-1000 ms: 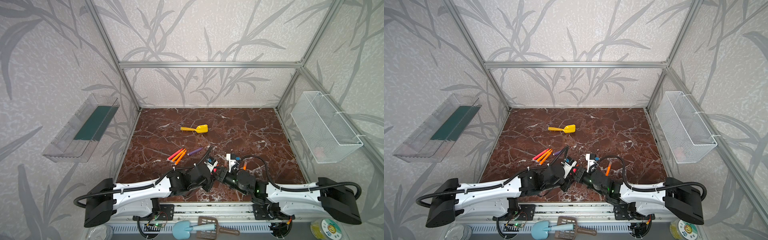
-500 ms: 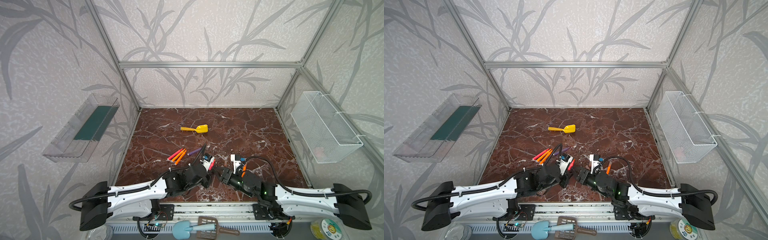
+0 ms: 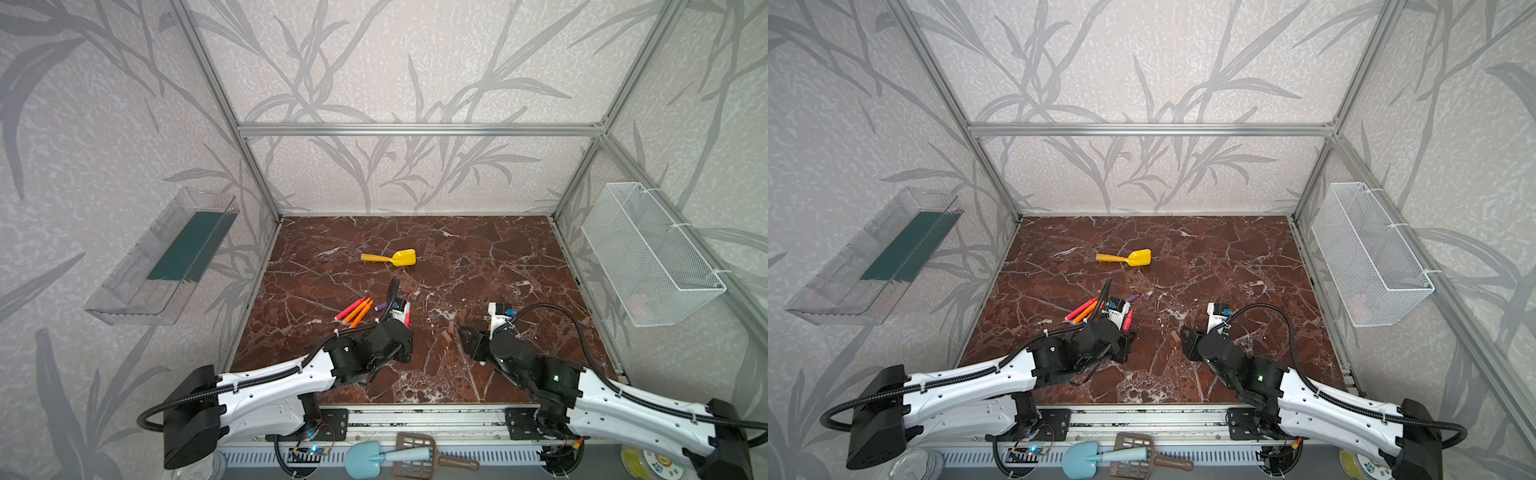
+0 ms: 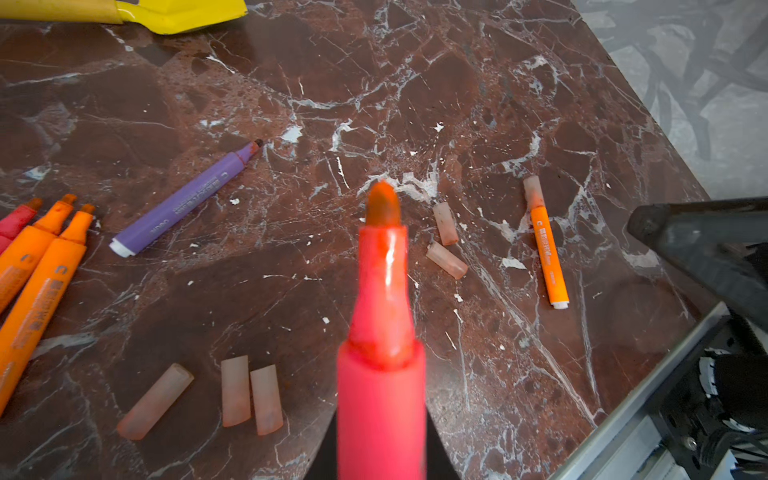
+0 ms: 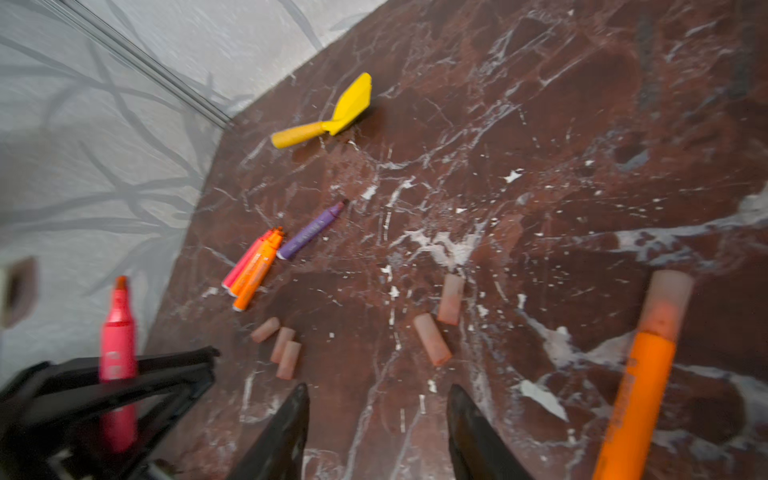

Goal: Insert the pens into the pen caps
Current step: 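Lower the right gripper over a pink cap and grasp it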

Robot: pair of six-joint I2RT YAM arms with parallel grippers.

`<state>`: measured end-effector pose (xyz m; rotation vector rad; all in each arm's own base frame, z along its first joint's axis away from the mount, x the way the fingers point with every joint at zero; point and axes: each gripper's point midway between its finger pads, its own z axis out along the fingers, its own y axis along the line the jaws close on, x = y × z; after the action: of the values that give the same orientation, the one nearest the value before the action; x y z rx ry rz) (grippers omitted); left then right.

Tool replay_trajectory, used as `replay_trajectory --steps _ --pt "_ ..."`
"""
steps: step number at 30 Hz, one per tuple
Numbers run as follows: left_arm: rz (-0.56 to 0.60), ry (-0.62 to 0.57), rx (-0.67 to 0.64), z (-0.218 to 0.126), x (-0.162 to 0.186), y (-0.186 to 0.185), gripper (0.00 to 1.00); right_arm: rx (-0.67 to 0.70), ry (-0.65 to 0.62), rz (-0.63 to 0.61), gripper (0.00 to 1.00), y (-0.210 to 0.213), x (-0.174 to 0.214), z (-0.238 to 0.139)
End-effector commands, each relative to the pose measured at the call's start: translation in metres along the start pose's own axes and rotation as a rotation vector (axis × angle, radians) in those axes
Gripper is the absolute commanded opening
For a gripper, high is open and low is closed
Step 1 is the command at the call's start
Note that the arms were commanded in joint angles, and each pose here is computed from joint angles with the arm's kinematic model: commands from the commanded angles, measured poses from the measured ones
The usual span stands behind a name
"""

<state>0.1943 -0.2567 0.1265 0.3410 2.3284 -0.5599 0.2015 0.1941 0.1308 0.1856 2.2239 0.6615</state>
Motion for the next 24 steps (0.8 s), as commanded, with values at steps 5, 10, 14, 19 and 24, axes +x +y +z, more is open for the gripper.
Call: replay_trajectory --steps 5,10,14,19,24 --pt "-0.029 0.041 -0.053 0.003 0.009 0.009 0.0 0.119 0.202 -0.241 0.5 -0.002 0.019 0.038" --pt "-0.026 0.046 -0.058 0.005 0.009 0.01 0.0 0.125 0.285 -0.322 0.49 0.007 0.03 0.056" --pt "-0.027 0.044 -0.06 0.005 0.009 0.009 0.0 0.105 0.293 -0.36 0.49 0.012 0.035 0.067" --pt "-0.026 0.043 -0.059 0.004 0.008 0.009 0.0 0.148 0.338 -0.422 0.49 0.006 0.043 0.085" --pt "-0.028 0.038 -0.057 0.002 0.008 0.01 0.0 0.188 0.419 -0.453 0.44 0.001 0.054 0.098"
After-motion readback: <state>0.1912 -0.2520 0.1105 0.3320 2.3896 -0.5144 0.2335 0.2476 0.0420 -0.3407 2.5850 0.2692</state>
